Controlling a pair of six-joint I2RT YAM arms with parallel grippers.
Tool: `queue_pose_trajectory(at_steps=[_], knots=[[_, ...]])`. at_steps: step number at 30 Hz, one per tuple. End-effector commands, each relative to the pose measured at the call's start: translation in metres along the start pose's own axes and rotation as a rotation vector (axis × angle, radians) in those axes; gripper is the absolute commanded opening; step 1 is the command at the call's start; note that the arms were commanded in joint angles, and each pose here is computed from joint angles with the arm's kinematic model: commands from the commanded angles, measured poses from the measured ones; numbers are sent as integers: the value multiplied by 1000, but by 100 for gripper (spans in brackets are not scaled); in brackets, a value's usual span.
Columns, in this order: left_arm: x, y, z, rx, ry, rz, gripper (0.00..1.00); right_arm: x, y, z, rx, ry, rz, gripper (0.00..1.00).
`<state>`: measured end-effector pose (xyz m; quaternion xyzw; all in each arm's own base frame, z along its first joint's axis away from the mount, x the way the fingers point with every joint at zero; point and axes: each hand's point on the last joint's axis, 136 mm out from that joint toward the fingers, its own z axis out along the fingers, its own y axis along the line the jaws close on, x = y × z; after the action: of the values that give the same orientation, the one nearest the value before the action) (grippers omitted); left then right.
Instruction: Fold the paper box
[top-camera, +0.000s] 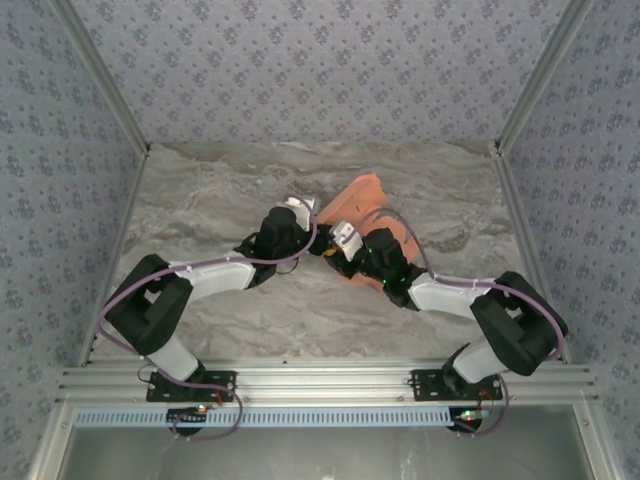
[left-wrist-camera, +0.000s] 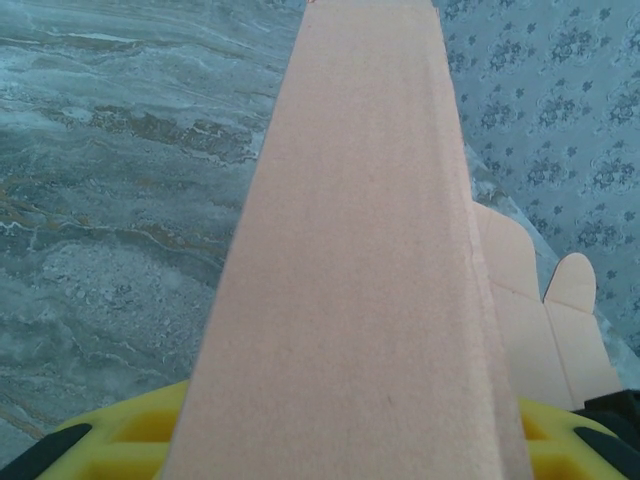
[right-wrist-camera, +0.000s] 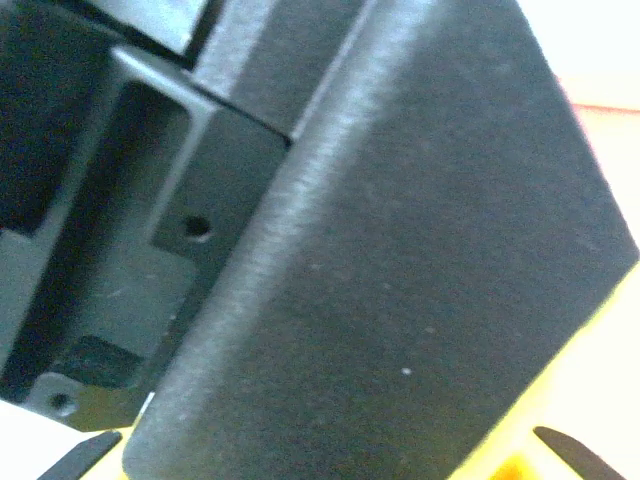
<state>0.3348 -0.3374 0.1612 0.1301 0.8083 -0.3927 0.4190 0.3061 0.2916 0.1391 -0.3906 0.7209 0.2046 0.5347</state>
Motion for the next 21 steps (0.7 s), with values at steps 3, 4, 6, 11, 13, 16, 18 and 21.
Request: queue_pose_trajectory(at_steps=[3, 4, 6, 11, 13, 16, 18, 21], knots=[[-18, -19, 4, 59, -51, -35, 36, -12, -8, 2, 38, -52, 14, 20], [-18, -19, 4, 61, -52, -40, 37, -12, -8, 2, 38, -53, 16, 19], [-18, -19, 5, 63, -48, -44, 42, -10, -11, 1, 45, -50, 21, 17], [-19, -20, 0, 62, -49, -43, 54, -2, -17, 1, 37, -26, 23, 12], [-19, -20, -3, 62, -51, -41, 63, 3, -17, 1, 22, -16, 13, 11], [-20, -24, -11, 72, -53, -31, 80, 13, -17, 4, -5, 24, -20, 9], [-23, -26, -18, 74, -63, -23, 99, 21, -13, 6, -27, 55, -55, 9], [-27, -23, -32, 46, -75, -36, 99, 32, -8, 8, -58, 107, -100, 9]])
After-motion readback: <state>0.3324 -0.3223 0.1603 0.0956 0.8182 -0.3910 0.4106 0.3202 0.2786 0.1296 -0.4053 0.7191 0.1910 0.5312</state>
